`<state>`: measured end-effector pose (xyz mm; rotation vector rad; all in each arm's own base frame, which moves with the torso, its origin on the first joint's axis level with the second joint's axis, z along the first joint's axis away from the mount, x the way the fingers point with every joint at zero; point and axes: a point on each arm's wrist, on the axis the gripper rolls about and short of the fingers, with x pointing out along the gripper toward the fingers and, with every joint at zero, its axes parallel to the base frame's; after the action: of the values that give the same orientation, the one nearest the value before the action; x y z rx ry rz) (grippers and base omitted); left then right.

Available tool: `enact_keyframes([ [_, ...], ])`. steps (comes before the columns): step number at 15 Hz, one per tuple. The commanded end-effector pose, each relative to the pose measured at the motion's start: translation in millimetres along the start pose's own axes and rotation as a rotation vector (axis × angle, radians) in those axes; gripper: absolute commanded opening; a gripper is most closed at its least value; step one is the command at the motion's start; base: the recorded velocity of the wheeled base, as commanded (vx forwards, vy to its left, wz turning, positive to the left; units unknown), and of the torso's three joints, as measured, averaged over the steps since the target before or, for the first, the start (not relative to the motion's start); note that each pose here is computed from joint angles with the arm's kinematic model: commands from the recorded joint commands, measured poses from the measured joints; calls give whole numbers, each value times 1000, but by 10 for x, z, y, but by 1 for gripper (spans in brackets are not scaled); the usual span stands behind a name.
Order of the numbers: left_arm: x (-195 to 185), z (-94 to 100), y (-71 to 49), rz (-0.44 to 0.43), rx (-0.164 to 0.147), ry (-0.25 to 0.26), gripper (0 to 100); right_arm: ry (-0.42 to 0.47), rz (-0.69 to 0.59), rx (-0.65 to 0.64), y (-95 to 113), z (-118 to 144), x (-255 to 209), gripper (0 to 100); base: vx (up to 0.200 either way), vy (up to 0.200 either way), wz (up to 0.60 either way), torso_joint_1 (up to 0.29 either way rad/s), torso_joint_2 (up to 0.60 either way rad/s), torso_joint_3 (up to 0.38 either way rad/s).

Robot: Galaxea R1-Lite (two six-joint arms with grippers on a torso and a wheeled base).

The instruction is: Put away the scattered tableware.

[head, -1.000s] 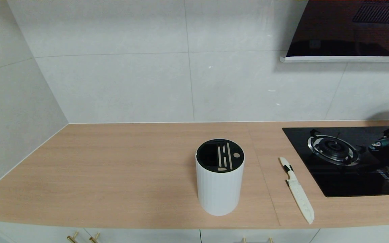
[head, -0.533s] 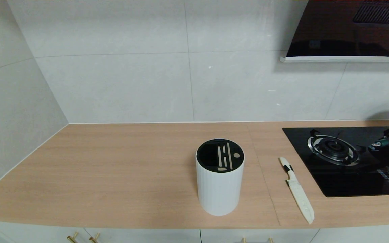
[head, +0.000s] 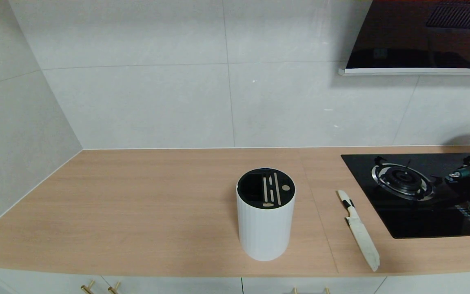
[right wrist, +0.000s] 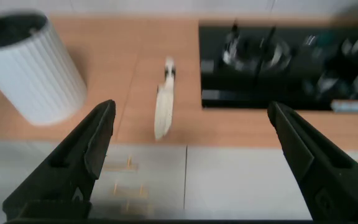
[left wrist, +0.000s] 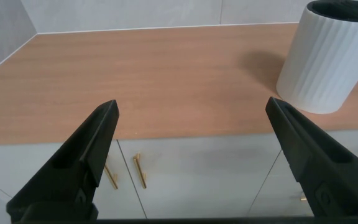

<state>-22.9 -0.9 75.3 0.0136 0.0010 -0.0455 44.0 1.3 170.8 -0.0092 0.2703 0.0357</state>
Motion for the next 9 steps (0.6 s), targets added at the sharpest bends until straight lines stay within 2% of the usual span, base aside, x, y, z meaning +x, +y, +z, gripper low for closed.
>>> enact_keyframes([
  [1,0,0,0,0,0,0,100,211,57,-4,70,318,809,100,0,0,0,0,0,0],
  [5,0,0,0,0,0,0,100,361,44,-25,186,289,1739,100,0,0,0,0,0,0],
  [9,0,-1,0,-1,0,2,100,353,80,-58,417,88,2315,100,0,0,0,0,0,0],
])
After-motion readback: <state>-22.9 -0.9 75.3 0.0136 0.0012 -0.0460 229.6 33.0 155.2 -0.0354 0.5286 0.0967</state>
